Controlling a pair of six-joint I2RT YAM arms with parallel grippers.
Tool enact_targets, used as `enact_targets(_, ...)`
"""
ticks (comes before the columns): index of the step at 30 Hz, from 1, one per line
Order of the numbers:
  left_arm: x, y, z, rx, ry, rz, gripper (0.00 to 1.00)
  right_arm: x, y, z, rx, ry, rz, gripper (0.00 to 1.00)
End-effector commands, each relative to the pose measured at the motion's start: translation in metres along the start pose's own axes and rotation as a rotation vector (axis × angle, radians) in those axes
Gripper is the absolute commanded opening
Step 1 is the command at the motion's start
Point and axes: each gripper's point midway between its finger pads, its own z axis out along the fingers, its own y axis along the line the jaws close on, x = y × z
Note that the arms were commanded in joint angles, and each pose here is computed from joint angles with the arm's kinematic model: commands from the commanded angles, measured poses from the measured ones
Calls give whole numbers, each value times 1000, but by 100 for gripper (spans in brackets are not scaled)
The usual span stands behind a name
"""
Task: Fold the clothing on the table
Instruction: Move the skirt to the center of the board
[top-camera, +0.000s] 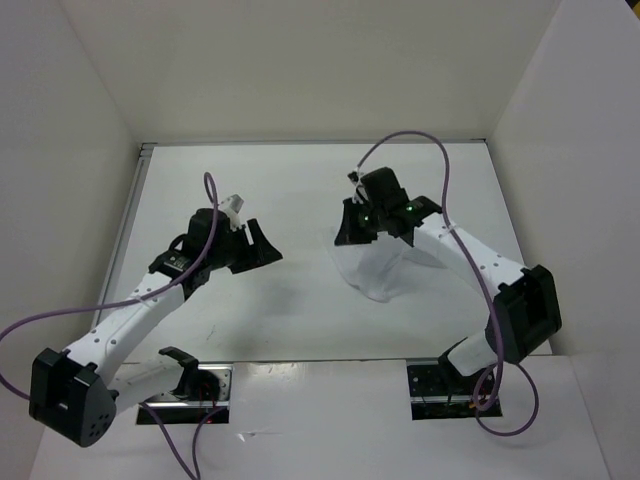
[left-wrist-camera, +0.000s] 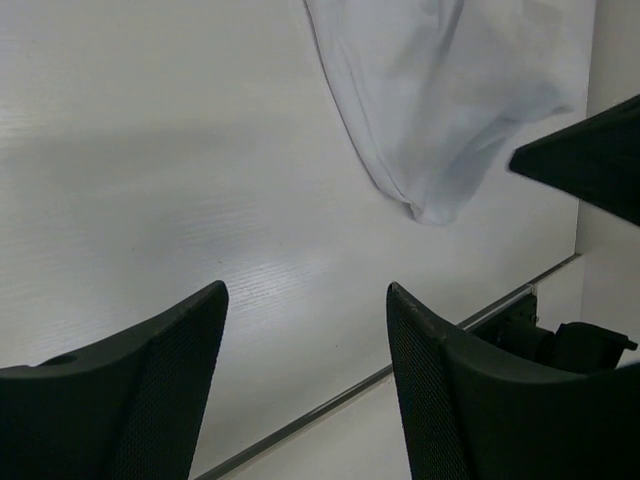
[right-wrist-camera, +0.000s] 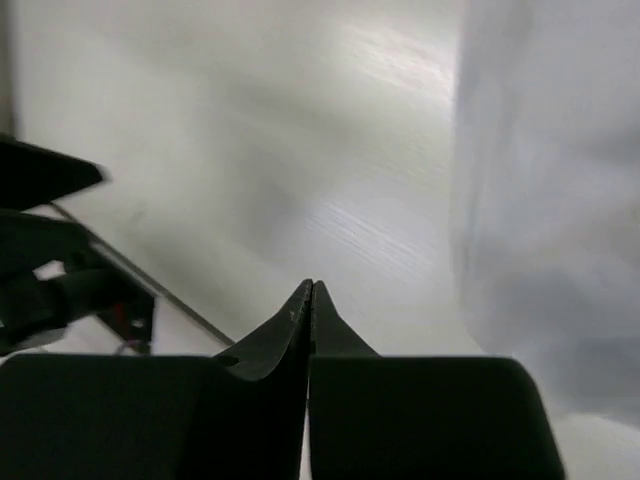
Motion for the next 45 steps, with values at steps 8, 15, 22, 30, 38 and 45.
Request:
enact_targets(8, 0, 9, -8, -25, -29, -26, 73, -49, -8, -20, 159, -133, 1, 55)
enact_targets(15, 2, 10, -8, -25, -29, -26, 73, -11, -99, -34, 531, -154, 158, 55)
enact_targets(22, 4, 13, -5, -36, -15, -21, 74, 17, -142, -26, 691, -82, 225, 55)
enact_targets(30, 0, 21, -9, -50, -34, -29, 74, 53, -169, 13, 761, 90, 216, 49)
enact_targets(38, -2, 27, -10, -62, -46, -41, 74, 46, -130, 24, 526, 91, 211, 0)
enact_targets(45, -3, 29, -11, -66, -51, -47, 74, -24, -18, 15, 6, -46, 208, 0)
